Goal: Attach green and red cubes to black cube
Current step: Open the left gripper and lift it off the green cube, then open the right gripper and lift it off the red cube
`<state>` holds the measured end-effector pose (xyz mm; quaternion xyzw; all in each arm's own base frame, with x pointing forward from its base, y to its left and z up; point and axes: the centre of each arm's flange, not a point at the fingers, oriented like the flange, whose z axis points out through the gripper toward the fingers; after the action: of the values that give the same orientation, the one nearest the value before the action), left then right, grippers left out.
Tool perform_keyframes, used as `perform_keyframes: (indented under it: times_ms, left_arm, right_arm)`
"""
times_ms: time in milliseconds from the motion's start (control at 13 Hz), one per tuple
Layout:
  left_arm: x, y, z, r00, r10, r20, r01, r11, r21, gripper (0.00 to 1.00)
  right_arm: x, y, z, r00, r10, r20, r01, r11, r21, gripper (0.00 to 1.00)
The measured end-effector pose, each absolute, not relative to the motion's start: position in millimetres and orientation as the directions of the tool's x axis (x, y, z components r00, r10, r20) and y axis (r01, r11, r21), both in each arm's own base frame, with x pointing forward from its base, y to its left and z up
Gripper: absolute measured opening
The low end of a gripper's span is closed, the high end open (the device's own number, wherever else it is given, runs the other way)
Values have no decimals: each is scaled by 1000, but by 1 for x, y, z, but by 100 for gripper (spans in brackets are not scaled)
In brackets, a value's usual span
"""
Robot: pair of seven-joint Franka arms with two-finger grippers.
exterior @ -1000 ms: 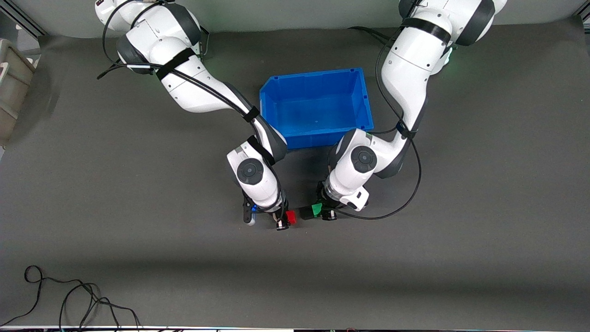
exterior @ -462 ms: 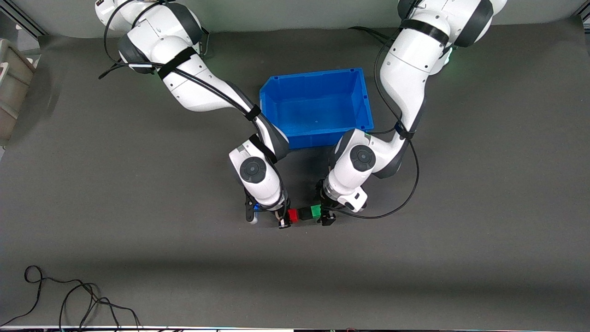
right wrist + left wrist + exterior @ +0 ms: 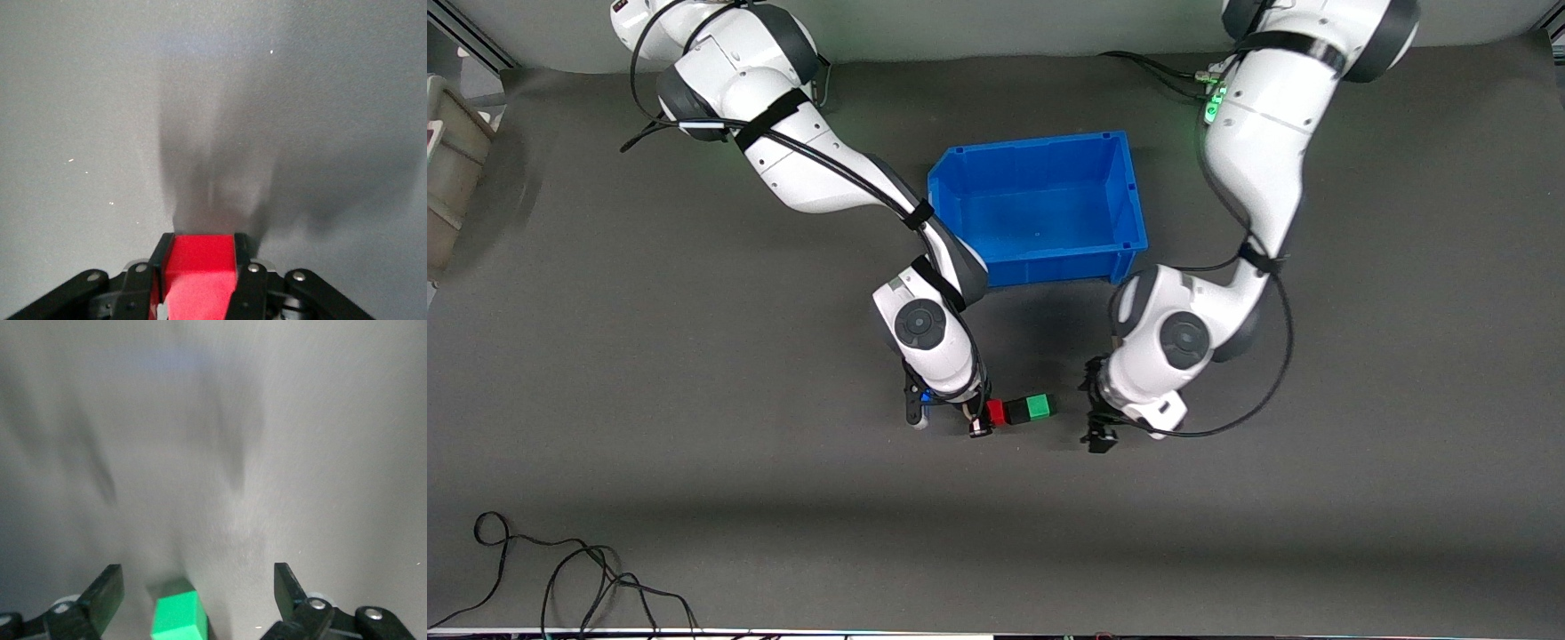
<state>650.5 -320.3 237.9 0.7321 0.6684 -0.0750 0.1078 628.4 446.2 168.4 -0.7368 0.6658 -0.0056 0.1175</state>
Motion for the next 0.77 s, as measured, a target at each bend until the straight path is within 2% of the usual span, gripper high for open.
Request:
perform_keyframes:
  times_ms: [231, 308, 385, 538, 769]
  left_arm:
    - [661, -240, 303, 225, 941, -254, 970, -242, -35, 100]
    - [662, -209, 325, 270, 928, -257, 954, -293, -56, 100]
    - [662, -178, 347, 320, 915, -248, 935, -346, -71, 100]
    - [655, -118, 386, 425, 873, -239, 884, -457, -100, 100]
    - [637, -50, 433, 569, 778, -266, 786, -610, -101, 100]
  right_arm:
    - [628, 447, 168, 115, -982, -147, -980, -88, -179, 77]
    - [630, 446, 170, 114, -982, -148, -979, -86, -184, 84]
    - [634, 444, 175, 111, -983, -146, -978, -82, -190, 98]
    - [654, 427, 210, 115, -986, -119, -981, -94, -169, 100]
    - [686, 366, 321, 205, -972, -116, -976, -194, -103, 100]
